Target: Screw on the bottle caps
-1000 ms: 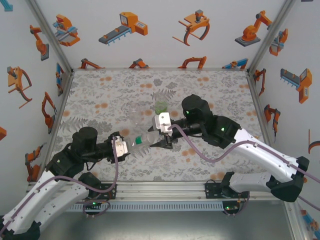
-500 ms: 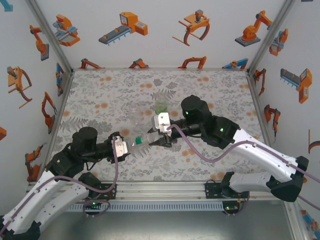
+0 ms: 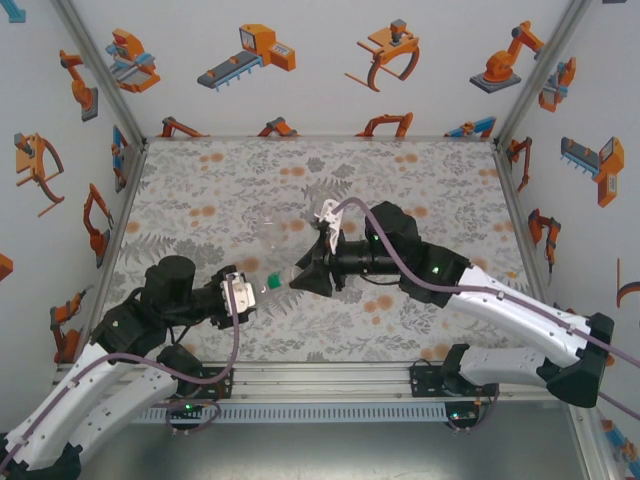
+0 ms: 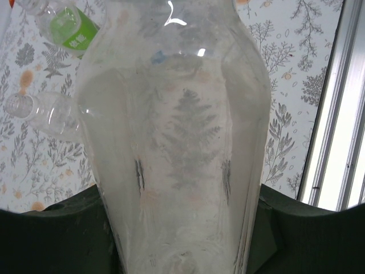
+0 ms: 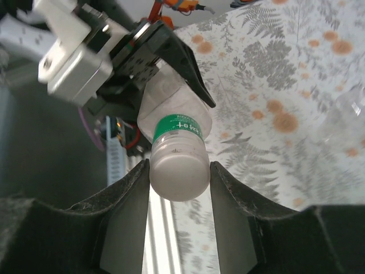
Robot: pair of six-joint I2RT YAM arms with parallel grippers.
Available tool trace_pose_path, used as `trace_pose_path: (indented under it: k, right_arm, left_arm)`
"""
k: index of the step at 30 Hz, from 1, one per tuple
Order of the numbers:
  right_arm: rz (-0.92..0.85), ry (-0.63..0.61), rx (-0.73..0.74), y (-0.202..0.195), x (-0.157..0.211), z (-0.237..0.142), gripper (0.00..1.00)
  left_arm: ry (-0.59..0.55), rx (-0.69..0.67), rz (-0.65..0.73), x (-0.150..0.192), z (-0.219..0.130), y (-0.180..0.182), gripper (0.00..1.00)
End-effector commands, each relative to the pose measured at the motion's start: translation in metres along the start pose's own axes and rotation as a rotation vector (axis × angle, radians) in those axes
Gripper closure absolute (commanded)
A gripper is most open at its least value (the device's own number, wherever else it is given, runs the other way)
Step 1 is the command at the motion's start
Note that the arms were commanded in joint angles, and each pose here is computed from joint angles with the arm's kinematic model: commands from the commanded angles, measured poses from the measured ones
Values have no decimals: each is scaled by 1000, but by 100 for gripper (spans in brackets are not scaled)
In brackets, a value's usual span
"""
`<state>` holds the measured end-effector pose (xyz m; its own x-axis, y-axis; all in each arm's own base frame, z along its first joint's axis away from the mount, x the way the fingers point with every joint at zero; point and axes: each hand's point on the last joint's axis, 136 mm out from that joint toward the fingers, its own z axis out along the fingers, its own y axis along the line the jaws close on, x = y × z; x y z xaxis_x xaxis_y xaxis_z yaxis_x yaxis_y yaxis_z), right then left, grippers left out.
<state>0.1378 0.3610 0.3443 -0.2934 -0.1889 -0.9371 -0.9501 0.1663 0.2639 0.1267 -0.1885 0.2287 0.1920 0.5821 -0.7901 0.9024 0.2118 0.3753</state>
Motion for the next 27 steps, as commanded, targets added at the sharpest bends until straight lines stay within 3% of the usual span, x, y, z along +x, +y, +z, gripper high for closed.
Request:
trace_pose_path:
  k: [1, 11, 16, 19, 23, 27]
  right_arm:
    - [348, -123, 147, -32, -10, 3, 98]
    - [679, -134, 322, -57, 0, -11, 100]
    - [682, -170, 305, -55, -12, -13, 100]
    - [577, -210, 295, -50, -29, -22, 100]
    - [397, -285, 314, -43, -58, -44, 72]
    - [189, -351, 262, -25, -77, -58, 61]
  left_arm:
    - [-110, -5, 55, -25, -6, 2, 100]
    - [-113, -15, 55, -26, -8, 3, 100]
    - [-119, -18, 55, -27, -9, 3, 100]
    - [-123, -16, 55, -28, -9, 3, 100]
    - [-136, -19, 55, -30, -12, 2, 100]
    - [-177, -16, 53, -37, -14, 1, 100]
